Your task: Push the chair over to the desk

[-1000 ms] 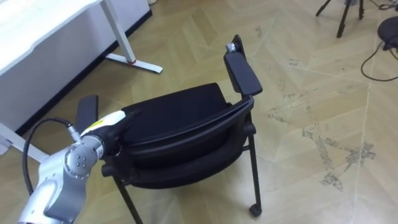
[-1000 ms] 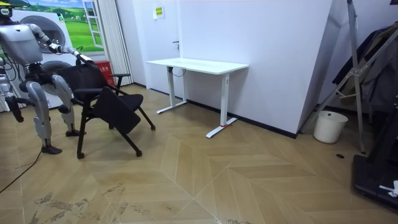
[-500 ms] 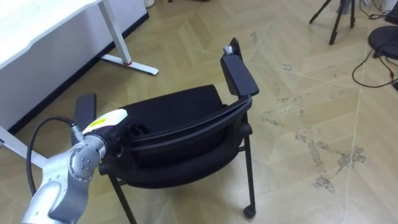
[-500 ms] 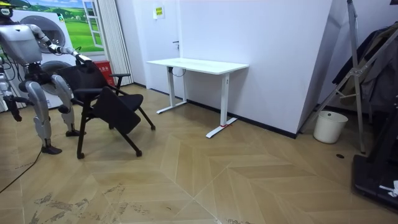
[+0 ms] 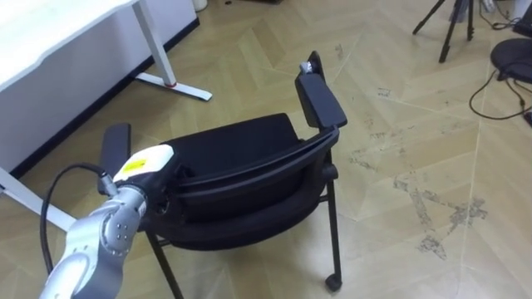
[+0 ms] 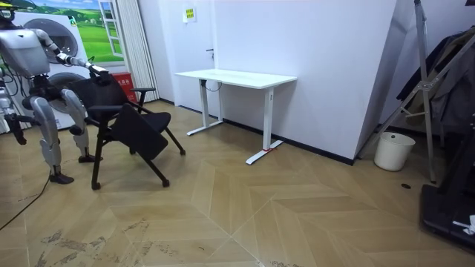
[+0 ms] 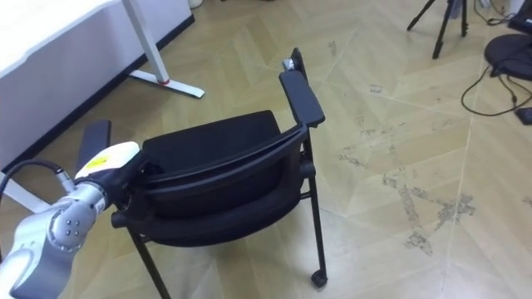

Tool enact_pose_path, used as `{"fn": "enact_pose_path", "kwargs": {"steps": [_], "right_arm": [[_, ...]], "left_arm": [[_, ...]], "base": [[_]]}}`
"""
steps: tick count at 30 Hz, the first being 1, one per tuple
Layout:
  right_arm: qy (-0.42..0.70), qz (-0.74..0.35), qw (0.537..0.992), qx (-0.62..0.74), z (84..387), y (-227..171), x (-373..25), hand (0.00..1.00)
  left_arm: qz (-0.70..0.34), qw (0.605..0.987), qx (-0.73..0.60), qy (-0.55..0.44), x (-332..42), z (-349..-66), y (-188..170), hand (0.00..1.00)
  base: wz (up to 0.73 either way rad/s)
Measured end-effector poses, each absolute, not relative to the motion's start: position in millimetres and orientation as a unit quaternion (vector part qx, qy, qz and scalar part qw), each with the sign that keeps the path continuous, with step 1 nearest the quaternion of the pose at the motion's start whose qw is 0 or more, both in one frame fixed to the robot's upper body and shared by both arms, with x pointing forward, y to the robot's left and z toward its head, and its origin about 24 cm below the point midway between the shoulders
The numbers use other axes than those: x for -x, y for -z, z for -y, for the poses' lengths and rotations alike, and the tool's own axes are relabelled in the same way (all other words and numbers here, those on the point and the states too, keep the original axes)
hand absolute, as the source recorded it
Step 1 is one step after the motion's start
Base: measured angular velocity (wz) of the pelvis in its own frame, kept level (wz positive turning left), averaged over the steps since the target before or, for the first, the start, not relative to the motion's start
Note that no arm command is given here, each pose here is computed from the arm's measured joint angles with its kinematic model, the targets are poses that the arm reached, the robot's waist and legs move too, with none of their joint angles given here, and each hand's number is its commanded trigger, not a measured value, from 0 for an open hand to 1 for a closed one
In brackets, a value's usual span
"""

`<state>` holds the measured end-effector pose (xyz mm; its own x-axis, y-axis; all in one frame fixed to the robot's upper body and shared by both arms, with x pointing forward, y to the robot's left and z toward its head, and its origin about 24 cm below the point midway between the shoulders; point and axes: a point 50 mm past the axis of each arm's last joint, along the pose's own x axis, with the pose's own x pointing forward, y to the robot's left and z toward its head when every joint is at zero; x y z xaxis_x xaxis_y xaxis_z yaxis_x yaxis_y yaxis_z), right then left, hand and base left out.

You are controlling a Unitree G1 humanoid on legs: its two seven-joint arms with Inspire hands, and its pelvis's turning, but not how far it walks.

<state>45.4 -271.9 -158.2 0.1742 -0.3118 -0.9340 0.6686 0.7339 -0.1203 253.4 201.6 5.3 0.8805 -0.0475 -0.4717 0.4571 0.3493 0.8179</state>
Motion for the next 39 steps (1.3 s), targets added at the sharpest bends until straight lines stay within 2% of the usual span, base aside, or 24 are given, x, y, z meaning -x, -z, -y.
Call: {"fn": "enact_pose_path", "kwargs": {"steps": [8,13,20,27,33,39], "right_arm": [[0.351,-0.54,0.754,-0.133,279,154,-55,0.0],[0.348,-0.507,0.789,-0.006,296,137,-81,0.0],[0.372,-0.396,0.832,0.113,316,99,-127,0.0],[0.401,-0.223,0.867,0.191,326,31,-177,0.0],[0.38,-0.099,0.881,0.263,312,-19,-204,0.0],[0.322,-0.03,0.896,0.304,289,-46,-220,0.0]], "left_arm": [[-0.186,0.801,-0.548,0.154,-252,-201,-4,1.0],[-0.18,0.801,-0.551,0.152,-253,-202,-7,1.0],[-0.166,0.791,-0.567,0.158,-254,-205,-16,1.0],[-0.153,0.791,-0.572,0.155,-255,-203,-18,1.0],[-0.146,0.791,-0.573,0.157,-255,-202,-20,1.0],[-0.134,0.791,-0.575,0.161,-255,-200,-22,1.0]], "base": [[0.03],[0.02],[0.0],[-0.02],[-0.06],[-0.08]]}}
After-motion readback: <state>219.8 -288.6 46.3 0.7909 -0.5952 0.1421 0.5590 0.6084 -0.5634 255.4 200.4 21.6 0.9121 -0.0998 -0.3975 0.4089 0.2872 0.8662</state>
